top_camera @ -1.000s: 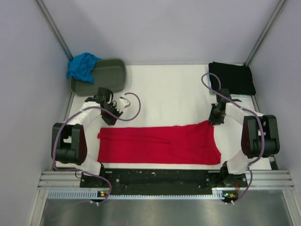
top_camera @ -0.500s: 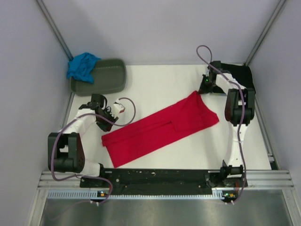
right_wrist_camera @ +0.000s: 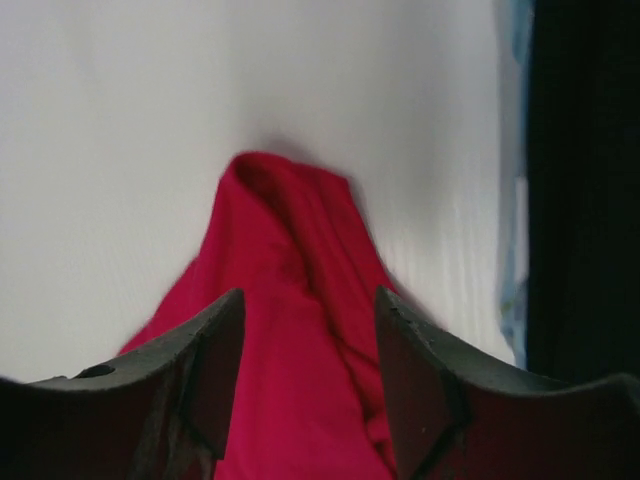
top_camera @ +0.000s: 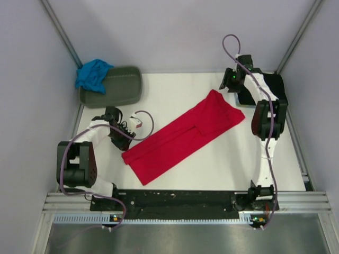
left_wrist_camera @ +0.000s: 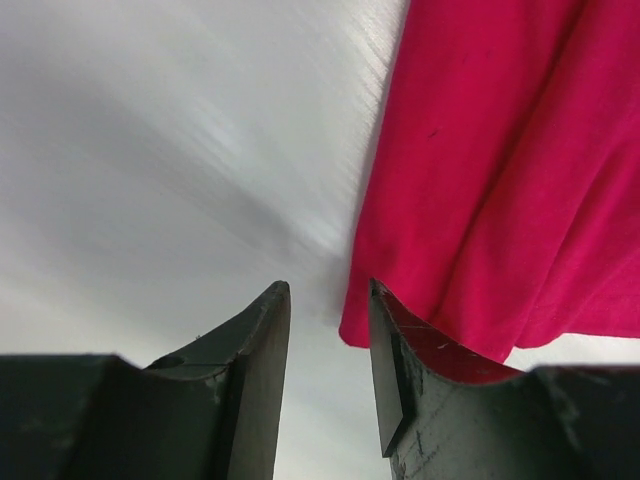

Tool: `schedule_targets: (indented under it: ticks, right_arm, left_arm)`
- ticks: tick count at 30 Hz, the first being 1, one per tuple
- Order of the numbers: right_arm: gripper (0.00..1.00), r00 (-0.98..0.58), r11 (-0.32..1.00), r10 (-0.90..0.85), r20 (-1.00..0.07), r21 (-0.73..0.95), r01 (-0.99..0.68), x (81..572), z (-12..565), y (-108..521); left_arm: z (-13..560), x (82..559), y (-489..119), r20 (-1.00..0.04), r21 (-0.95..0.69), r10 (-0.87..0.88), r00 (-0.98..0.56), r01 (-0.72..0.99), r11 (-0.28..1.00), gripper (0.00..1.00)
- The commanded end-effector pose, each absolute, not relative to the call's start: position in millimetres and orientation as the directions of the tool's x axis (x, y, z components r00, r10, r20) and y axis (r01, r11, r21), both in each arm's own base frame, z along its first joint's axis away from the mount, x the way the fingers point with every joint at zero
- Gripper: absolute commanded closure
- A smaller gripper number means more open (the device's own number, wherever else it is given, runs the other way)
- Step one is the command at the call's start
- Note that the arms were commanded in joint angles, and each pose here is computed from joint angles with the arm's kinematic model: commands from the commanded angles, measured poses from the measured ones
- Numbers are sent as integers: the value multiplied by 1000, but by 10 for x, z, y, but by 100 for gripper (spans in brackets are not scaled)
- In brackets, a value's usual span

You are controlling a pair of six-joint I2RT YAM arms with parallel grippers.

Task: Fold and stack the t-shirts
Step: Rotate the tshirt 90 degrees

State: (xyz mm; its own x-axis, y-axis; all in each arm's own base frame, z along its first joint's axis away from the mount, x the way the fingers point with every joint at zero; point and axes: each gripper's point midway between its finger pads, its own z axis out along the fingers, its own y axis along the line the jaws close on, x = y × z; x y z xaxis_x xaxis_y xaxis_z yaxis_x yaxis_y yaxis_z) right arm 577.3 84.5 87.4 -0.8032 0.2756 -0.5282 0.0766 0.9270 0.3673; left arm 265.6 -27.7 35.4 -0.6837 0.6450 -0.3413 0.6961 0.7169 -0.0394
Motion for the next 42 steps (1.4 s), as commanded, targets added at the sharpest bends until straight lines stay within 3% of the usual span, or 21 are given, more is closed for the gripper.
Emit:
schedule_targets:
  ticks: [1,4,12,17,22,28,34,38,42]
  right_arm:
    - [48,-744,952,291,-601,257,165,5338,1436,360]
    - [55,-787,953,303,-537,190,236,4938,1057,186]
    - [59,-833,931,364,-416,149,333,4440,384,-46]
    - [88,-868,936,341,-362,223,274,4532,151,128]
    - [99,-884,903,329,-331,383,193,4832,136,476]
    - [99,-885,833,322,-336,544,97,5404,291,1052]
    - [100,-833,722,462,-305,675,154,6130,272,1309]
    - [99,-774,667,511,-374,740,82,6524,532,1437]
    - [77,-713,684,526,-463,729,30,6645,839,1353]
  left_arm:
    - [317,2669,-398,-376,-86,629,-681,701,708,58]
    - [240,2563,-460,-371,-103,645,-668,720,686,60]
    - [92,2224,-551,-340,-153,680,-650,751,642,75]
    - [88,1990,-623,-346,-190,705,-618,783,593,84]
    - [214,1703,-785,-404,-231,748,-526,850,472,82]
    - [223,1506,-983,-381,-233,815,-436,899,372,76]
    - [337,1426,-1565,-465,-243,844,-265,956,166,72]
    - [349,1390,-1675,-450,-246,868,-208,964,104,65]
    - [522,1408,-1721,-489,-227,852,-185,971,80,55]
